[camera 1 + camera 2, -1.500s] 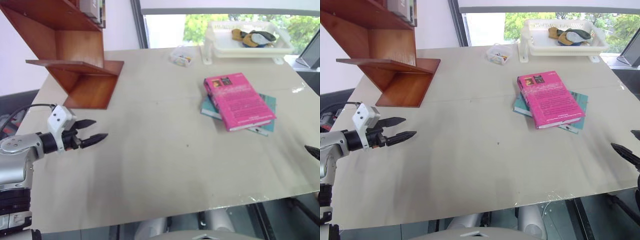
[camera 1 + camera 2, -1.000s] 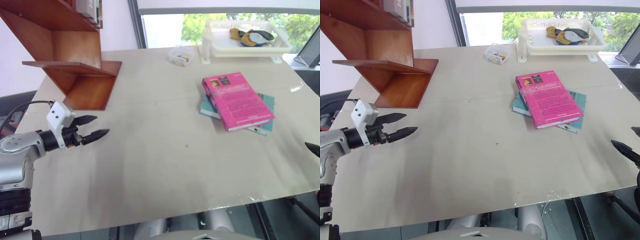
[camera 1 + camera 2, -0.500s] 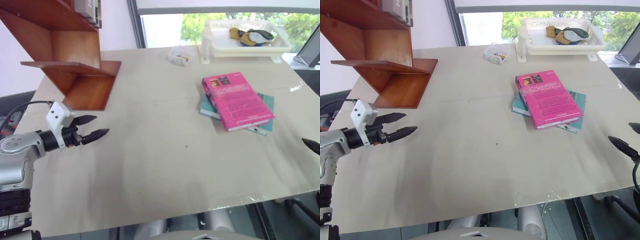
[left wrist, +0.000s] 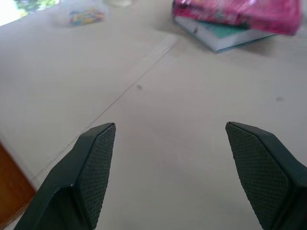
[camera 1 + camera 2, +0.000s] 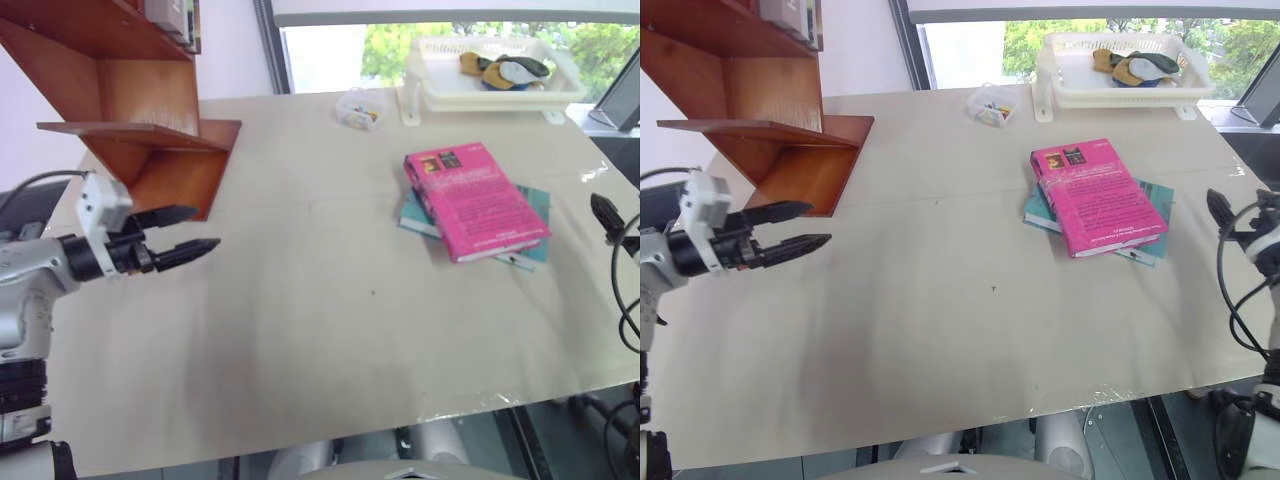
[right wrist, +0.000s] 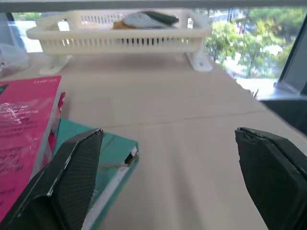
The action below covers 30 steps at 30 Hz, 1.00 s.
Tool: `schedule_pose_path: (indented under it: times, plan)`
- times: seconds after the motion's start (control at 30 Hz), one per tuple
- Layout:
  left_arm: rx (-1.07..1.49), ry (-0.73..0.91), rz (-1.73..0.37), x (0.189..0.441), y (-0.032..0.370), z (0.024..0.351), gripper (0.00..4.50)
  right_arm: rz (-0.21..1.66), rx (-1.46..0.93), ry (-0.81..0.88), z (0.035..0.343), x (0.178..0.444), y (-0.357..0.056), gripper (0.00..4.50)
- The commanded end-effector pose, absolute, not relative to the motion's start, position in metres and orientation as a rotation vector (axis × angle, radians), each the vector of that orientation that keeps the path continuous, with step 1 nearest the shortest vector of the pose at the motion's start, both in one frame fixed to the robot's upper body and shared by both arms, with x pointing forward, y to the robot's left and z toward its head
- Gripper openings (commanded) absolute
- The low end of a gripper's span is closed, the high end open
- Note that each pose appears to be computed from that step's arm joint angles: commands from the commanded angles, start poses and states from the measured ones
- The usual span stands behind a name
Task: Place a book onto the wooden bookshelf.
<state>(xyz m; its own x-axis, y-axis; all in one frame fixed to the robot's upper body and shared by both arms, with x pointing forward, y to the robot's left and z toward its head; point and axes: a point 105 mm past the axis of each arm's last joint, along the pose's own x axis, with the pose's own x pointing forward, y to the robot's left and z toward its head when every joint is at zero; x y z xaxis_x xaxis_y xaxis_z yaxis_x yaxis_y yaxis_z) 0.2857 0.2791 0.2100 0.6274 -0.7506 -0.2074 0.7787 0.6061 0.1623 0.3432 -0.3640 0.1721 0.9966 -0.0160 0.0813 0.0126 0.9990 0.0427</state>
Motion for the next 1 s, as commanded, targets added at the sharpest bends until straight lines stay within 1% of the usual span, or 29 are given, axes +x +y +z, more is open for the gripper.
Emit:
schedule_pose_path:
  times: [0.03,0.13,0.2,0.27,0.33,0.37,0.4,0.43,0.5,0.57,0.73,0.8,0.93,1.0]
  plan:
    - [0.278,0.063,-0.973,0.275,0.272,0.242,3.87,-0.120,0.134,-0.066,0.182,0.356,-0.375,4.50]
    - [0.323,0.062,-0.988,0.275,0.268,0.250,3.87,-0.145,0.253,0.000,0.178,0.370,-0.373,4.50]
    - [0.332,0.057,-0.999,0.275,0.264,0.252,3.87,-0.097,0.322,-0.011,0.181,0.376,-0.367,4.50]
    - [0.340,0.054,-1.001,0.276,0.262,0.252,3.87,-0.040,0.382,0.033,0.174,0.381,-0.360,4.50]
    - [0.341,0.056,-1.003,0.276,0.260,0.250,3.87,-0.006,0.431,0.000,0.176,0.388,-0.355,4.50]
    - [0.340,0.058,-1.004,0.276,0.260,0.249,3.87,0.042,0.442,-0.028,0.179,0.393,-0.348,4.50]
    - [0.339,0.059,-1.005,0.276,0.260,0.249,3.87,0.076,0.445,-0.047,0.182,0.395,-0.343,4.50]
    - [0.341,0.060,-1.003,0.276,0.260,0.248,3.87,0.106,0.445,-0.028,0.178,0.397,-0.338,4.50]
    - [0.346,0.062,-0.999,0.276,0.261,0.247,3.87,0.167,0.457,0.080,0.157,0.400,-0.324,4.50]
    - [0.348,0.062,-0.995,0.276,0.262,0.247,3.87,0.191,0.469,0.127,0.146,0.400,-0.318,4.50]
    - [0.352,0.069,-0.982,0.273,0.265,0.245,3.87,0.273,0.483,0.158,0.136,0.403,-0.304,4.50]
    - [0.350,0.075,-0.976,0.273,0.266,0.243,3.87,0.331,0.502,0.162,0.135,0.403,-0.295,4.50]
    - [0.349,0.080,-0.970,0.270,0.266,0.241,3.87,0.454,0.466,0.184,0.130,0.401,-0.277,4.50]
    - [0.356,0.085,-0.963,0.270,0.267,0.240,3.87,0.449,0.436,0.198,0.125,0.403,-0.274,4.50]
